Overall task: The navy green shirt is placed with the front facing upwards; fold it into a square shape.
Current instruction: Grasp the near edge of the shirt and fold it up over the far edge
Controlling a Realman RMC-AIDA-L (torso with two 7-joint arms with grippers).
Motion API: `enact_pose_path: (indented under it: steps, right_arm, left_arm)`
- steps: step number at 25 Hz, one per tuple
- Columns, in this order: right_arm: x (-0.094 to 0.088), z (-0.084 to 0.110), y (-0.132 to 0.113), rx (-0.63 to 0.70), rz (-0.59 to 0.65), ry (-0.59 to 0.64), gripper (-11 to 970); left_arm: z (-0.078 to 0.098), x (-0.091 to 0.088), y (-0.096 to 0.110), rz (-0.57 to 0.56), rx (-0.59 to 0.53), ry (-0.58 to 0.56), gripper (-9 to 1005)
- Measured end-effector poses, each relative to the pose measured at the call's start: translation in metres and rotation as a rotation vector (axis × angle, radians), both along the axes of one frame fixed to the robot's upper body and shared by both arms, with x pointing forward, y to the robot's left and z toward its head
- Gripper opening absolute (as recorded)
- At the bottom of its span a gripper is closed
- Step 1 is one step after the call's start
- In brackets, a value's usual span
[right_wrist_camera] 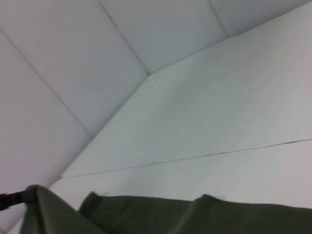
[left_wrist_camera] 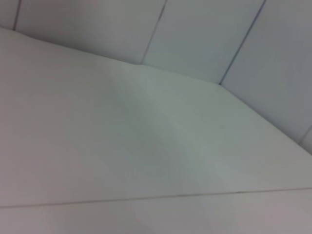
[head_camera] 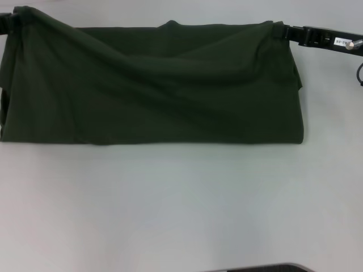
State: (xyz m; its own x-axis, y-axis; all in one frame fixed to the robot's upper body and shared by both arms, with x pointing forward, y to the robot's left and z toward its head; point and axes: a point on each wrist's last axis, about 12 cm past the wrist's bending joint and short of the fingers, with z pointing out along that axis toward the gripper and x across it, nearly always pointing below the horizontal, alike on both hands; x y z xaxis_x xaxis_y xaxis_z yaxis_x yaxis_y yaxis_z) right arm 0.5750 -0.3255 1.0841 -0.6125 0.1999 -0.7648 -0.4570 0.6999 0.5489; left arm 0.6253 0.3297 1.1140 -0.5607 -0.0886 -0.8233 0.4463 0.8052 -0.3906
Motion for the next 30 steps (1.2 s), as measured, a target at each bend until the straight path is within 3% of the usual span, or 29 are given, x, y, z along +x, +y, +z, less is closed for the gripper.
enact_pose_path:
  steps: [13, 30]
  right_arm:
    - [0.013, -0.007, -0.003, -0.004, -0.138, 0.033, 90]
    - [0.034, -0.004, 0.009, -0.045, -0.188, 0.024, 104]
  left_arm:
    - [-0.003, 0.015, -0.005, 0.105, 0.067, -0.02, 73]
    - [-0.006, 0.031, -0.021, 0.156, 0.146, -0.029, 89]
